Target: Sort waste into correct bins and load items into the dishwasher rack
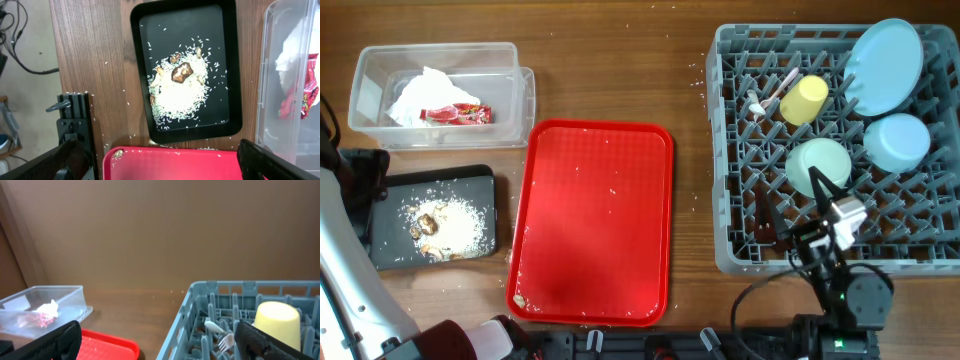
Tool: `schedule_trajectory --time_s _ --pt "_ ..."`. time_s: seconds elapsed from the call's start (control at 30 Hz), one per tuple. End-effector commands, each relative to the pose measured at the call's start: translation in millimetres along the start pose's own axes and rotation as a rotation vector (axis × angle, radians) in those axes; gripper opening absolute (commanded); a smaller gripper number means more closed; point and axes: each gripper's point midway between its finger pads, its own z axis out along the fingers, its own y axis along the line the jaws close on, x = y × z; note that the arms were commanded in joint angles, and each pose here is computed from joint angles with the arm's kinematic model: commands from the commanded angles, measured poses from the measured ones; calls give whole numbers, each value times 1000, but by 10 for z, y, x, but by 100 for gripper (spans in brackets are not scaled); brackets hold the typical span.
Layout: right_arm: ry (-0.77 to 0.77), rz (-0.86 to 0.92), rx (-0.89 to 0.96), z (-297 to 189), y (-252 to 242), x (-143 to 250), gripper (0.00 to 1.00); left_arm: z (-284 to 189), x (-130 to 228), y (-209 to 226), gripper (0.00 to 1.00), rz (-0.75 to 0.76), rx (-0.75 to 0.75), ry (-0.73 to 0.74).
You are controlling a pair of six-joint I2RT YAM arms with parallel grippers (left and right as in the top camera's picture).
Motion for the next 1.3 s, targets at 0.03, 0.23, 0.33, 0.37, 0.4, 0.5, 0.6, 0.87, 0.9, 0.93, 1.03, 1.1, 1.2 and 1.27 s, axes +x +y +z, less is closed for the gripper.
schedule_trajectory --time_s 0.03,0.23,0.33,0.37,0.4,0.5,0.6,0.87,0.9,0.93,1.03,1.1,1.2,1.27 --pt "-49 -27 28 -40 -41 -26 100 -26 -47 29 100 -4 -2 -23" --pt "-15 -5 163 -87 -273 85 100 -26 -47 29 100 -4 -2 -23" --pt "85 0 241 -126 -420 340 100 -26 -47 29 100 -4 -2 -23" --pt "113 -25 244 -135 -430 401 100 -26 -47 29 100 -4 -2 -23" --pt "118 -64 242 -135 -430 401 100 -26 -47 29 100 -4 -2 -23" --pt "123 -102 240 -135 -430 401 100 -26 -47 29 100 -4 -2 -23" --pt "123 -102 240 -135 -430 402 100 -26 -47 29 100 -4 -2 -23" --pt "123 -102 240 -135 -430 401 100 -26 -47 29 100 -4 -2 -23" --pt "123 -102 240 -135 -430 401 100 -26 -47 30 100 -4 -3 -23" --pt "123 -102 240 -135 -430 401 100 -26 -47 29 100 -4 -2 -23" --pt "123 -102 240 -135 -430 402 100 -26 -48 30 100 -4 -2 -23" --pt "123 -102 240 -135 -430 402 100 -26 -48 33 100 -4 -4 -23" --pt "123 -102 240 -135 -430 402 100 -57 -39 70 100 -5 -2 -28" --pt "123 -102 240 -135 -430 402 100 -139 108 137 100 12 33 -8"
